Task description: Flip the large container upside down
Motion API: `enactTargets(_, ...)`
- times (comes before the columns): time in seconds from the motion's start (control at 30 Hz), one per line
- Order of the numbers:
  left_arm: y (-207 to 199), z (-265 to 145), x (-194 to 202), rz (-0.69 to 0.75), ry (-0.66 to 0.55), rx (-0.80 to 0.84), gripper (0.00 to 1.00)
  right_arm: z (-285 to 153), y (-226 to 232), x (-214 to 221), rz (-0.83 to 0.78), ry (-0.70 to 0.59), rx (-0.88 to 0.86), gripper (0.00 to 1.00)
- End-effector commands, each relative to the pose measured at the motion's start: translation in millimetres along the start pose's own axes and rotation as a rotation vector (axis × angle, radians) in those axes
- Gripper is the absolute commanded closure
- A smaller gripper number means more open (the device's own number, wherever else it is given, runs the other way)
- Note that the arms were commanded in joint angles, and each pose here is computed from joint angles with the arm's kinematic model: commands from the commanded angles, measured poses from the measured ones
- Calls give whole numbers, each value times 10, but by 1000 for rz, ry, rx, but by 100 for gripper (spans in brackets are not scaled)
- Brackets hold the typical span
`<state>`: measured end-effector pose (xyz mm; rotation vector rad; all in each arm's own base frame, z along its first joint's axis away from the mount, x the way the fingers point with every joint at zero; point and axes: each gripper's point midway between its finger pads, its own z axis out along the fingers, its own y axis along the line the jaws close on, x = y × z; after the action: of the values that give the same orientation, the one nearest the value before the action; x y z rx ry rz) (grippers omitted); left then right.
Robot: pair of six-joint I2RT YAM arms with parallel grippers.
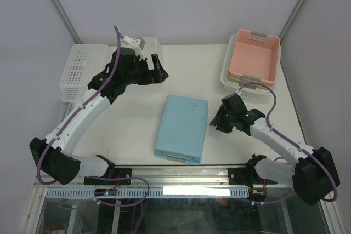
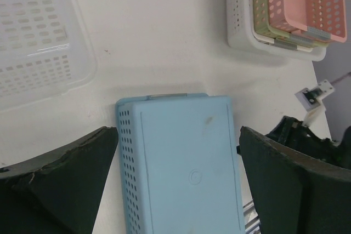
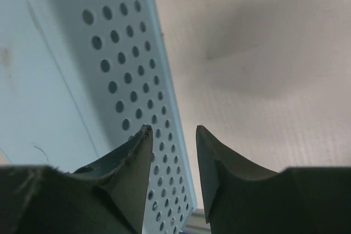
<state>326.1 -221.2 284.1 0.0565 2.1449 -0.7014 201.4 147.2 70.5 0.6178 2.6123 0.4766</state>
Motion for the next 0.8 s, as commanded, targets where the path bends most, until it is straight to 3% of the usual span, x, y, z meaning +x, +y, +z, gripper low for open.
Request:
enactTargets(0.0,-270,-45,-201,36,-54,75,1,93,682,138,-53,60,-176,60)
enactTargets(0.23,-280,-103,-208,38,-67,70,1,349,1271,525,-203,137,-219,60)
enactTargets(0.5,-193,-123,-190,46,-70,29,1,509,1780,647,-281,178,-281,60)
enactTargets(0.63,-45,-3,-81,44,-19,-42,1,514,1748,581,-310,162,-252,60)
enactTargets(0.77,274,107,-86,27,-3,-216,1,438,1557,366,-261,115,-229,59)
